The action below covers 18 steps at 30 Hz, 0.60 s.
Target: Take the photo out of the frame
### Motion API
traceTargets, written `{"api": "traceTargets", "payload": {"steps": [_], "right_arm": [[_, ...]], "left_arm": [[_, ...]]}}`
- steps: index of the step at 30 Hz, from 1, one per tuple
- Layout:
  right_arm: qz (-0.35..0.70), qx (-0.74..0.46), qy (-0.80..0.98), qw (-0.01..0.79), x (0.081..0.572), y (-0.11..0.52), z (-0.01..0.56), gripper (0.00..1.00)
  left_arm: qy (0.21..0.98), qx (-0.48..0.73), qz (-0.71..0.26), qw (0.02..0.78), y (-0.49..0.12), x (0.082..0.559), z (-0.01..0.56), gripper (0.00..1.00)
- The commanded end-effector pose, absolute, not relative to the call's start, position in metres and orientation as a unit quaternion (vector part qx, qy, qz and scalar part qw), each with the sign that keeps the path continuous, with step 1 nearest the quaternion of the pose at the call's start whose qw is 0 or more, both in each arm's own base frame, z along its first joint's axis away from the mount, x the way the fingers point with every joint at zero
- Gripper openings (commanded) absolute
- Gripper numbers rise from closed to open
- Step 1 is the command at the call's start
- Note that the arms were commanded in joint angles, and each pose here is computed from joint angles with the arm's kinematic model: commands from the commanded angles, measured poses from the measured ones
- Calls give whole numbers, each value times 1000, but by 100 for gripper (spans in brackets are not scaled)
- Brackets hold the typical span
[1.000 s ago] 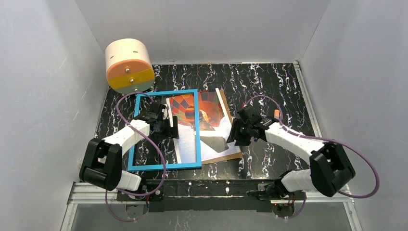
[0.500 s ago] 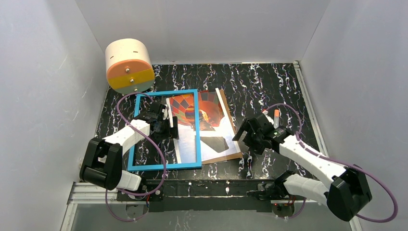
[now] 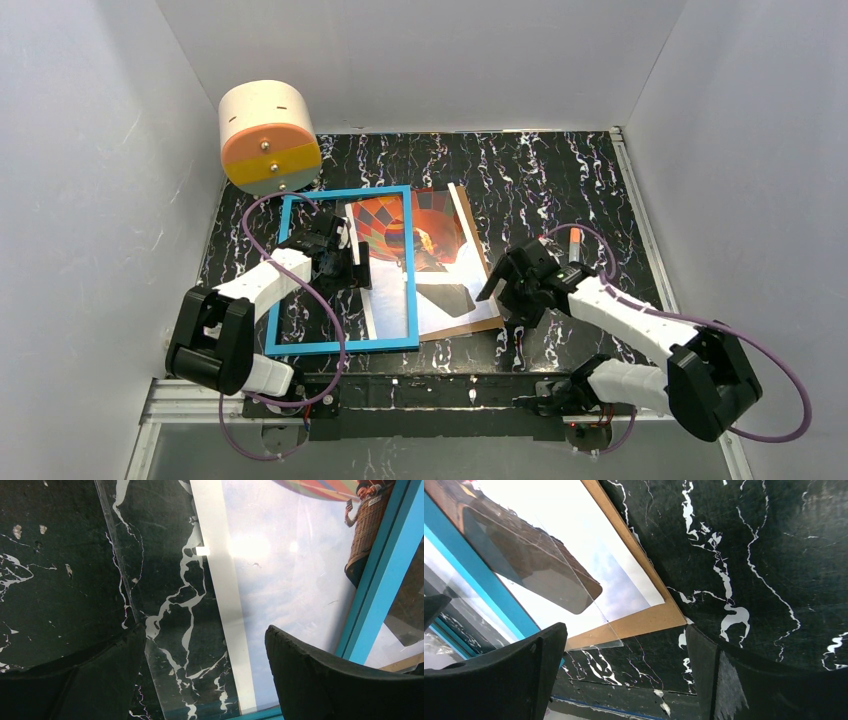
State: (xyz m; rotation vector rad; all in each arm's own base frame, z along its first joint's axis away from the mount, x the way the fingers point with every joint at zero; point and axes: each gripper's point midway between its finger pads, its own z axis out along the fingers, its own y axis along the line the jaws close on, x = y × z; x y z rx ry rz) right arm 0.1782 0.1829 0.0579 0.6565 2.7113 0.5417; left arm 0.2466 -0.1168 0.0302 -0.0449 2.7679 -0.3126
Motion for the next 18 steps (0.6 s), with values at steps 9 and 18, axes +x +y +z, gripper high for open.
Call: {"api": "traceTargets", "payload": {"steps": [9,18], "right_arm": [[217,210,948,101,176,206,47,79],[159,248,949,114,174,182,37,80]], "left_arm": [[979,-10,-100,180,-113,243,34,87],[979,-10,-101,178,-113,243,34,87]]}}
